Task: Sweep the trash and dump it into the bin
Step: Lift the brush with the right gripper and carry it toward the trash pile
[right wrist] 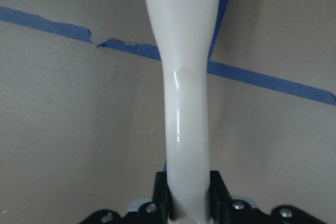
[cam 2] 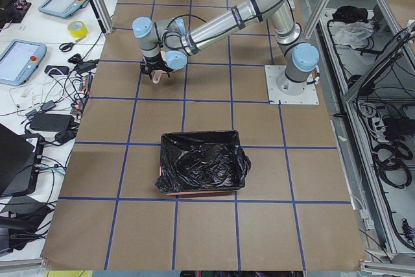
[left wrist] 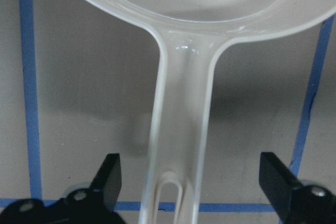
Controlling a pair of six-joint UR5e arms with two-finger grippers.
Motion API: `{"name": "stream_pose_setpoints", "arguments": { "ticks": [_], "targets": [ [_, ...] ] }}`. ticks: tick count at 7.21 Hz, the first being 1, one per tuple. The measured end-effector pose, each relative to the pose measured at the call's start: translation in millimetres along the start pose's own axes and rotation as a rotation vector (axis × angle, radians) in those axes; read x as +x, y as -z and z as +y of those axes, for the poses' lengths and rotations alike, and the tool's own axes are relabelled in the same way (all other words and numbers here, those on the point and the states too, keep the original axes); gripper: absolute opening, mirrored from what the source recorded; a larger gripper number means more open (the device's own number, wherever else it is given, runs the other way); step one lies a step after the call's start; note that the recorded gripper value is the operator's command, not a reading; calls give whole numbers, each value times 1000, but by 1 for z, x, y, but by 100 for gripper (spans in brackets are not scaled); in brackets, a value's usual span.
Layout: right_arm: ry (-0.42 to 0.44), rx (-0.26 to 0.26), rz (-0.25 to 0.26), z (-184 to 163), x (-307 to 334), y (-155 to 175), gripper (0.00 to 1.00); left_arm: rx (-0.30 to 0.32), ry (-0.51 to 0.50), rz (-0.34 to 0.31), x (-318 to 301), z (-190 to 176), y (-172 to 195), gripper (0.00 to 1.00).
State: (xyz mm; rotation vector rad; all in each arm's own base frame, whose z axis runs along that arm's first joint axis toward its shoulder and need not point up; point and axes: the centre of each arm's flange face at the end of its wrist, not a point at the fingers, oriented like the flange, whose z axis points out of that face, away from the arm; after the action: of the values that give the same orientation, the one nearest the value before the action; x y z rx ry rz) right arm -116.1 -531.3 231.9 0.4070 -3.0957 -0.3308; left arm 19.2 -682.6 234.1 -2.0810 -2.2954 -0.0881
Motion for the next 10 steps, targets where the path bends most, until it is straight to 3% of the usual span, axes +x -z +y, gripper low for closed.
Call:
{"name": "stream_pose_setpoints", "arguments": {
  "ticks": [3, 6, 10],
  "targets": [
    [-77, 16, 10, 3, -7, 19, 12, 0, -8, -19, -2, 0, 10, 25],
    [-198, -3, 20, -5, -80, 48, 11, -1, -10, -21, -2, -1, 11, 9],
    [-354, -19, 76, -33, -234, 70, 10, -31, -23, -36, -3, -19, 21, 9]
  ]
}}
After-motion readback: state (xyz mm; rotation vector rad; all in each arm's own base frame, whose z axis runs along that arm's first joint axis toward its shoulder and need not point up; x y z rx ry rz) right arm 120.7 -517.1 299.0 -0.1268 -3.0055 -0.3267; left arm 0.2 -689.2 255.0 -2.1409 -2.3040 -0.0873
